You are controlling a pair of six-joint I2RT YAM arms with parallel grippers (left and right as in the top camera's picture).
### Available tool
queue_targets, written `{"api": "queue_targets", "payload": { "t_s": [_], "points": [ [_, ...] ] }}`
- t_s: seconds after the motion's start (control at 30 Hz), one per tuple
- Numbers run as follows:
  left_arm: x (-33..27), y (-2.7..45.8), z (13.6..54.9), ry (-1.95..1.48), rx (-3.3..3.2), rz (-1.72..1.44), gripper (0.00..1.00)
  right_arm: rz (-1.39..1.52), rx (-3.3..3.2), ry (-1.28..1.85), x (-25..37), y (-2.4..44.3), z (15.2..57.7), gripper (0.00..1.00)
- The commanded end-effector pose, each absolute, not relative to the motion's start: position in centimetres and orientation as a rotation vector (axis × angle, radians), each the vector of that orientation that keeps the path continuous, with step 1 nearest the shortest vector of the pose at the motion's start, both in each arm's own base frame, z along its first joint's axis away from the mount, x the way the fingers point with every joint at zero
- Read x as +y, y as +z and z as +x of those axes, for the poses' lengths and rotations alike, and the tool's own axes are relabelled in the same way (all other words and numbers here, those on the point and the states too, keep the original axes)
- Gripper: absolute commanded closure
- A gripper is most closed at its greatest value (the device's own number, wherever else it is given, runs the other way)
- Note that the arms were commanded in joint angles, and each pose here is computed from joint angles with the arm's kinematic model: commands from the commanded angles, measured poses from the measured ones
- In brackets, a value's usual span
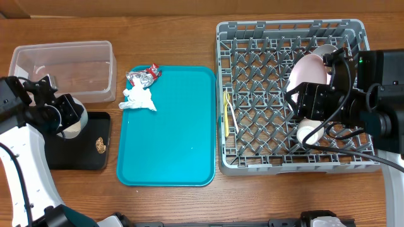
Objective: Sort waste into correct bins and load items into the dishwasher rack
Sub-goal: 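Carry the bowl left over the black tray and tip the rice out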
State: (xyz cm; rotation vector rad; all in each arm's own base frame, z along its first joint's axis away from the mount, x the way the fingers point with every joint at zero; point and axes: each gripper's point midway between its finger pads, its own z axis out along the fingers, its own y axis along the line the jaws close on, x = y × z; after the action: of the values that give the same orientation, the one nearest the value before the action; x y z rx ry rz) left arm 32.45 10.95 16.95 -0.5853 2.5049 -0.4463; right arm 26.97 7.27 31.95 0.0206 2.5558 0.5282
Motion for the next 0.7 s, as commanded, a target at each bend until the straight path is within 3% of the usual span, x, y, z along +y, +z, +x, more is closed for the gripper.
{"api": "queue_targets", "payload": {
  "t_s": [0.0,0.33,0.67],
  "points": [
    [9.8,16.2,32.4,-0.603,2.436,-0.525,0.96,0.015,2.549,0.518,7.2,32.2,26.8,0.29],
    [12.3,14.6,30.2,-0.79,2.213,-0.559,0.96,0.017,2.556,0.518,7.2,32.1,26.7,0.3],
    [11.4,15.6,28.5,-0.962,1.948,-0.39,0.96,0.018,2.556,0.518,7.2,32.1,26.7,0.3]
  ]
}}
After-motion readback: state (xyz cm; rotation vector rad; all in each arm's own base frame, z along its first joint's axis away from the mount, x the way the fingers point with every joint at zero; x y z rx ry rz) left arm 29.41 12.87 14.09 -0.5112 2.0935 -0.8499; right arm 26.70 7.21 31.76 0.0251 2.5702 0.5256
